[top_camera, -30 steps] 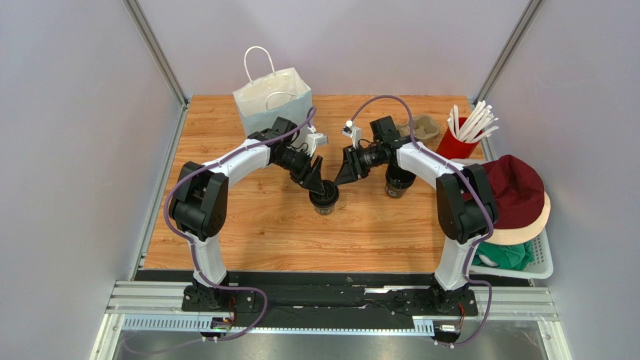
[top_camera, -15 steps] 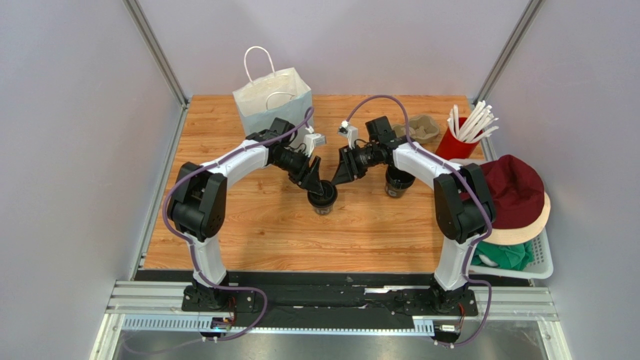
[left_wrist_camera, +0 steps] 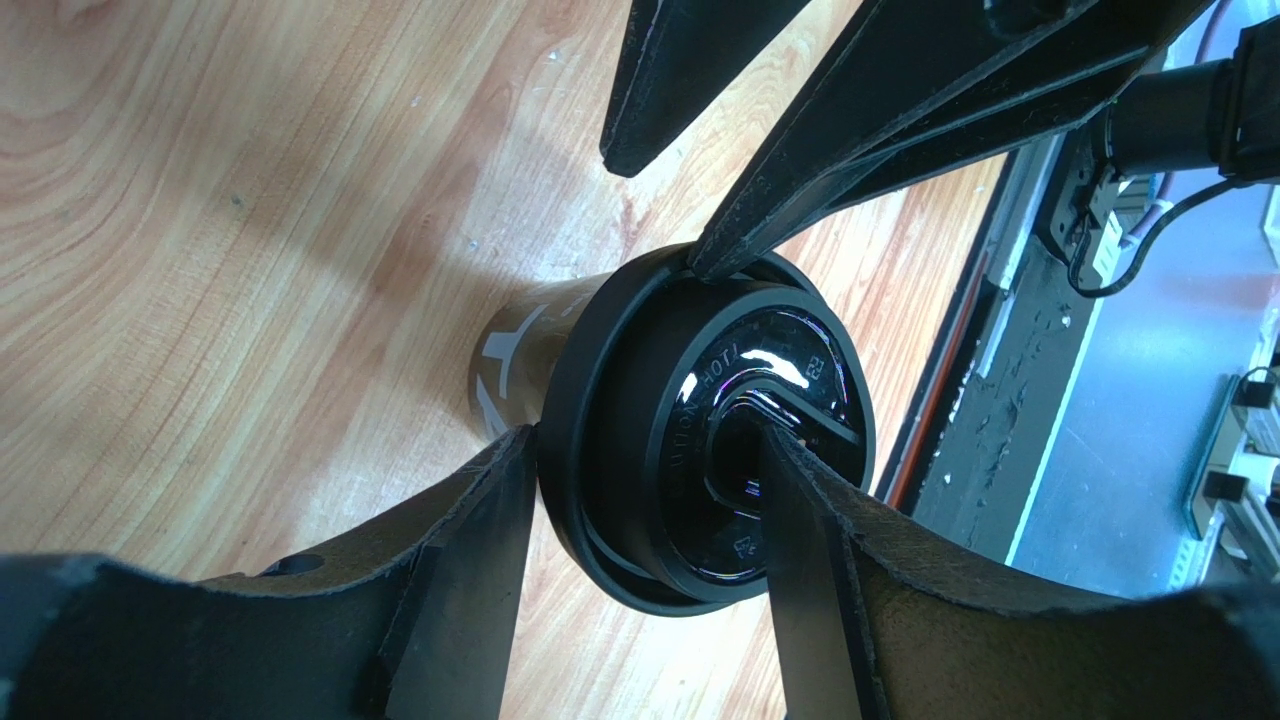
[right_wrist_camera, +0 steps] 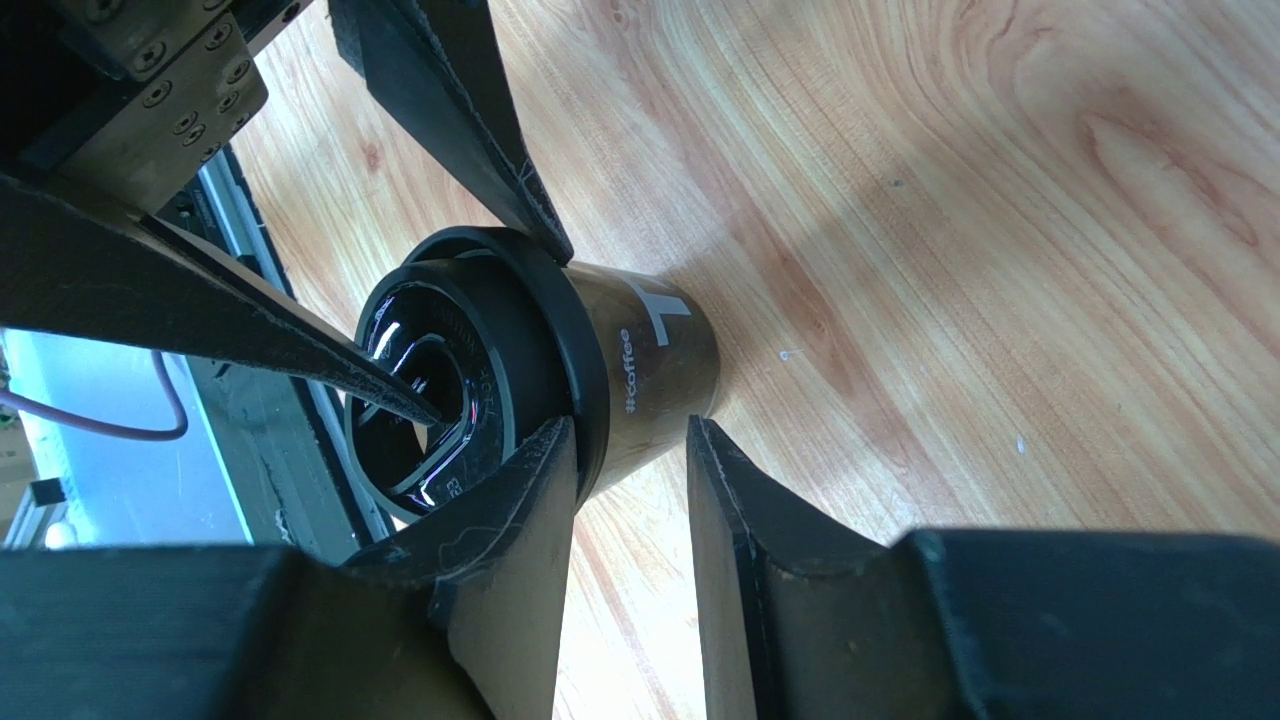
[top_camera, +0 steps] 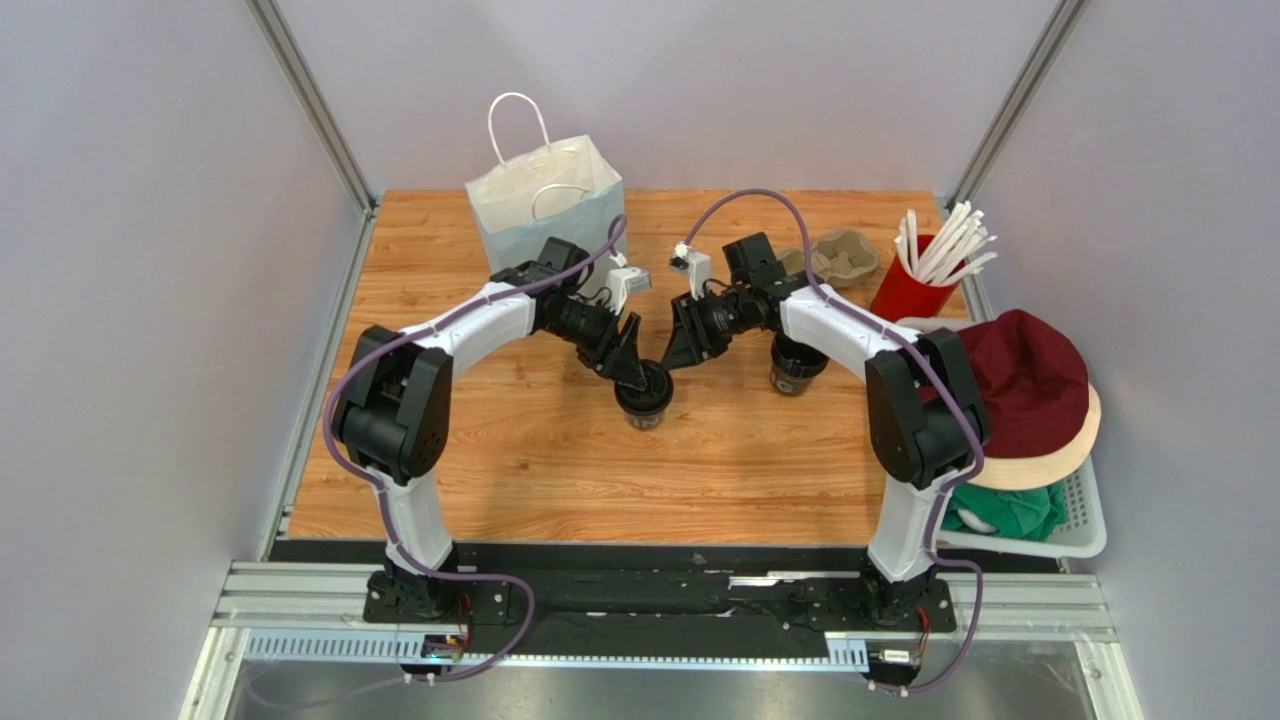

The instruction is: Pack the takeout coffee

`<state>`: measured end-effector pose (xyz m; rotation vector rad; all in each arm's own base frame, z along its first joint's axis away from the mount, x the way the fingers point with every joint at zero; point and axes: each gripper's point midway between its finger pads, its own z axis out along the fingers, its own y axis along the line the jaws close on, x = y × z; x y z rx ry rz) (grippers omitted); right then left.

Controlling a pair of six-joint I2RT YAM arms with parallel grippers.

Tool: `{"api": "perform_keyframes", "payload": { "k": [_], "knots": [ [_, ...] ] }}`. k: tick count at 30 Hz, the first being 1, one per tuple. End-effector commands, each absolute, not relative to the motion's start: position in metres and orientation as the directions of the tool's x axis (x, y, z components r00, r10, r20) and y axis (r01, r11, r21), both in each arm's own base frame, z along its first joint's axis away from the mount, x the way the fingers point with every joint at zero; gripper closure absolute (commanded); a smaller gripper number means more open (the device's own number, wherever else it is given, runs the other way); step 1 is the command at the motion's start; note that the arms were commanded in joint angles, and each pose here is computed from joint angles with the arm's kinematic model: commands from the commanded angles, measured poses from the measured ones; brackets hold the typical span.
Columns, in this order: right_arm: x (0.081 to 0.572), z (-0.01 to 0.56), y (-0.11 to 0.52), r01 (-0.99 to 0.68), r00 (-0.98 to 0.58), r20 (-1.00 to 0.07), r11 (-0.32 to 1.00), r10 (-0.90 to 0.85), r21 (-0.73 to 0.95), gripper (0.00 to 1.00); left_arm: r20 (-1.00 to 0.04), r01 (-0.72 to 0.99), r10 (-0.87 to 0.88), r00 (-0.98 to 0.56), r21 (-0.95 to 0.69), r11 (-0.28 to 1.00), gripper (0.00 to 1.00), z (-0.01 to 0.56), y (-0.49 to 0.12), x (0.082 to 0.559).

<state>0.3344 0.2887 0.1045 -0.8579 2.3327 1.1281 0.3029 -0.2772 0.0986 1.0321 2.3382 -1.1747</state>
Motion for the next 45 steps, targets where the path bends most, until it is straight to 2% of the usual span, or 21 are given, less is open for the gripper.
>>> {"api": "perform_keyframes", "payload": {
  "k": [1,7,14,22,29,37,45],
  "knots": [
    [0.335,0.071,0.280,-0.689,-0.715,-0.555,0.568,-0.426,0.450,0.64,-0.482,0.741,0.562,-0.672,-0.438,0.509,0.38,0.047,-0.245,0.302],
    [0.342,0.067,0.278,-0.701,-0.692,-0.551,0.616,-0.466,0.360,0.64,-0.482,0.741,0.562,-0.672,-0.438,0.509,0.38,0.047,-0.245,0.302],
    [0.342,0.124,0.291,-0.747,-0.633,-0.655,0.548,-0.414,0.376,0.59,-0.478,0.737,0.561,-0.676,-0.440,0.513,0.38,0.046,-0.244,0.300],
    [0.329,0.170,0.291,-0.784,-0.587,-0.714,0.490,-0.383,0.382,0.51,-0.474,0.737,0.564,-0.676,-0.430,0.522,0.38,0.044,-0.242,0.301],
    [0.317,0.165,0.293,-0.778,-0.609,-0.698,0.451,-0.377,0.436,0.48,-0.464,0.724,0.555,-0.690,-0.438,0.533,0.38,0.043,-0.241,0.303],
    [0.336,0.133,0.300,-0.730,-0.668,-0.641,0.500,-0.378,0.466,0.48,-0.466,0.725,0.556,-0.688,-0.441,0.528,0.38,0.044,-0.241,0.302],
    [0.346,0.129,0.312,-0.702,-0.706,-0.612,0.465,-0.356,0.540,0.48,-0.474,0.729,0.553,-0.685,-0.442,0.523,0.39,0.045,-0.242,0.303]
  ]
}}
